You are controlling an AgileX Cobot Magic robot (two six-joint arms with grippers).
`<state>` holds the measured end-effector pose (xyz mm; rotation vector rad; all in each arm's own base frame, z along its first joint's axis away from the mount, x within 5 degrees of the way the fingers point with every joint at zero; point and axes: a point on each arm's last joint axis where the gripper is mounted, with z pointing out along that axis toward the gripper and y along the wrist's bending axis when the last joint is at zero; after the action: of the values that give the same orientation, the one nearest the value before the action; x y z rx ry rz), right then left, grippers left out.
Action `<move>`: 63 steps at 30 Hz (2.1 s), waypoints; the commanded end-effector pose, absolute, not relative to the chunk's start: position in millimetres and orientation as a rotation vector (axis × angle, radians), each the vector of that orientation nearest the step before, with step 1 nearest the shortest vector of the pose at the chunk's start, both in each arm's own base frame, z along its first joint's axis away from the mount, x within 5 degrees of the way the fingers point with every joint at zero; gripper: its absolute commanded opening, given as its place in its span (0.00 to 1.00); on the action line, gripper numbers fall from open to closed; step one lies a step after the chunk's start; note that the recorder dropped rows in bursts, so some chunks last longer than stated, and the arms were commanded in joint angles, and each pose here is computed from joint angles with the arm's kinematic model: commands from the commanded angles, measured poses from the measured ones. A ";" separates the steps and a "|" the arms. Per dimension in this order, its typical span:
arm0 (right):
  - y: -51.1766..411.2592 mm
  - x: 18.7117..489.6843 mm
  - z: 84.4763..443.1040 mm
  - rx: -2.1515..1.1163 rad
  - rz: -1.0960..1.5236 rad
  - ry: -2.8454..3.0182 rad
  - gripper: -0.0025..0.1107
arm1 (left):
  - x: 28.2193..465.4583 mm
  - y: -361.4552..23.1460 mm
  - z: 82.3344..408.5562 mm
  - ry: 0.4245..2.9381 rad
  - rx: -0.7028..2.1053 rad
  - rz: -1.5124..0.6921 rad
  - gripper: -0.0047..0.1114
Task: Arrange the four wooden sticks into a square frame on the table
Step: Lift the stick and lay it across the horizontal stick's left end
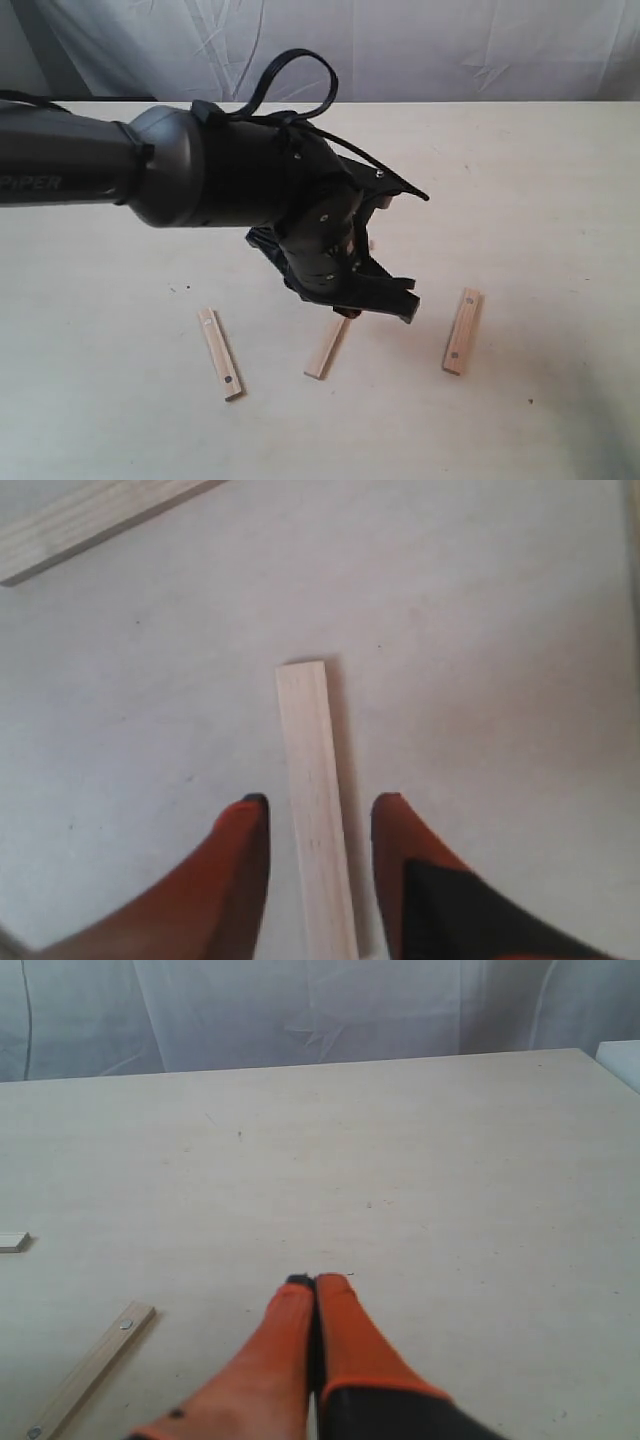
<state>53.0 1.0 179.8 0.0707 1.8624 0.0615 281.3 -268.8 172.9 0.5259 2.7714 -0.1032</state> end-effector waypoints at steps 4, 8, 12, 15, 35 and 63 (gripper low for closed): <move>0.7 53.0 180.4 0.077 0.059 1.846 0.02 | 280.0 -271.9 132.3 2.878 0.541 -0.016 0.39; 0.7 53.0 180.4 0.077 0.059 1.846 0.02 | 278.0 -273.4 119.9 2.920 0.559 -0.018 0.39; 0.7 53.0 180.4 0.077 0.059 1.846 0.02 | 276.9 -273.9 119.7 2.930 0.570 -0.029 0.31; 0.7 53.0 180.3 0.077 0.059 1.848 0.02 | 281.8 -266.1 119.5 2.959 0.466 -0.002 0.04; 0.7 53.0 180.3 0.077 0.059 1.848 0.02 | 346.0 -213.0 171.8 2.747 -0.081 -0.233 0.04; 0.7 53.0 180.3 0.077 0.059 1.848 0.02 | 354.6 -211.9 131.3 2.789 -0.098 -0.169 0.36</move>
<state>53.0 1.0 179.8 0.0707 1.8624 0.0615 354.4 -212.5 132.5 -0.0809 2.7866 -0.1627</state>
